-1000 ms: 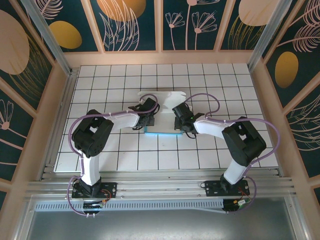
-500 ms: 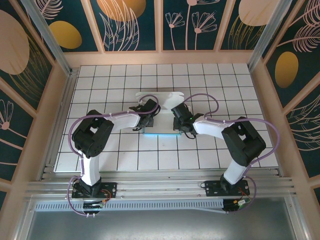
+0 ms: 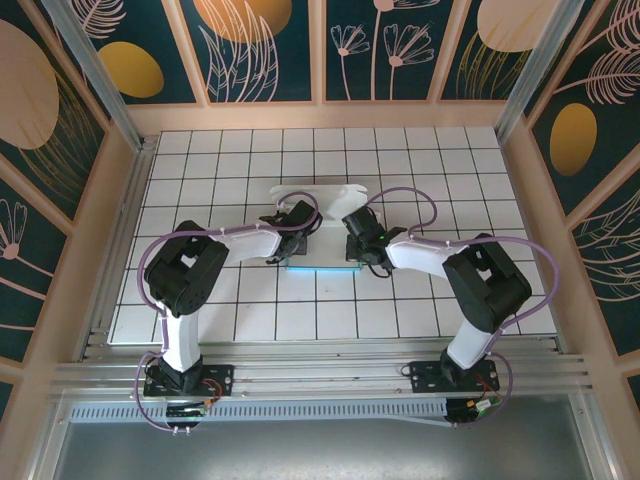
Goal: Fold the paper box
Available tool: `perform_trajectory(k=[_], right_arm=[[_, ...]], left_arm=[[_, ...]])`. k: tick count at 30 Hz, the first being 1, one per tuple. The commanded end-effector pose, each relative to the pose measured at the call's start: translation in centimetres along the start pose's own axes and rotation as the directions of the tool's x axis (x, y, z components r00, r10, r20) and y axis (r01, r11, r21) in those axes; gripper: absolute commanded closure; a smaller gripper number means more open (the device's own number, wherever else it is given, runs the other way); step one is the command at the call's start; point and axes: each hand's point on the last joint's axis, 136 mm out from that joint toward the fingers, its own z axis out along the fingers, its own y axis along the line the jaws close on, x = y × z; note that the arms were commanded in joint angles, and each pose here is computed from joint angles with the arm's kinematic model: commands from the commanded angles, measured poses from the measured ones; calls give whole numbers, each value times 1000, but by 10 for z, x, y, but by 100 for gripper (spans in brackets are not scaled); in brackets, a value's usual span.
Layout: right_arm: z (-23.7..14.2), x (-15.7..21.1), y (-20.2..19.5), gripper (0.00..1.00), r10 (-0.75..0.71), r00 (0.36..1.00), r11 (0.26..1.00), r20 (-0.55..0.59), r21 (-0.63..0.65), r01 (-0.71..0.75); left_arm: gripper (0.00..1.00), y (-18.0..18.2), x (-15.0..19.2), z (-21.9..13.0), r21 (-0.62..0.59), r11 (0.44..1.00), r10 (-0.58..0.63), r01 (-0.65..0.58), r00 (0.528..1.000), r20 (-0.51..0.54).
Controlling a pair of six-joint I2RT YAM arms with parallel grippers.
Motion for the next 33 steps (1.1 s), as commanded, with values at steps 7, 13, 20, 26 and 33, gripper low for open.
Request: perform_trajectory(k=[7, 13, 20, 26, 33], right_arm=[[1, 0, -10, 94, 8, 1000, 999, 18, 42, -8], [3, 2, -10, 94, 4, 1000, 999, 10, 43, -5], [3, 2, -9, 94, 4, 1000, 999, 9, 42, -5], [3, 2, -10, 94, 3, 1000, 999, 5, 48, -3], [2, 0, -4, 82, 13, 1000, 1000, -3, 22, -13]], left_arm=[[84, 5, 22, -11, 28, 999, 20, -18, 997, -81], [82, -4, 8, -28, 94, 995, -12, 16, 999, -42], [77, -2, 13, -19, 73, 997, -6, 11, 998, -64], [91, 1, 28, -5, 49, 999, 4, 0, 995, -97], [83, 0, 31, -3, 65, 998, -14, 19, 996, -87]])
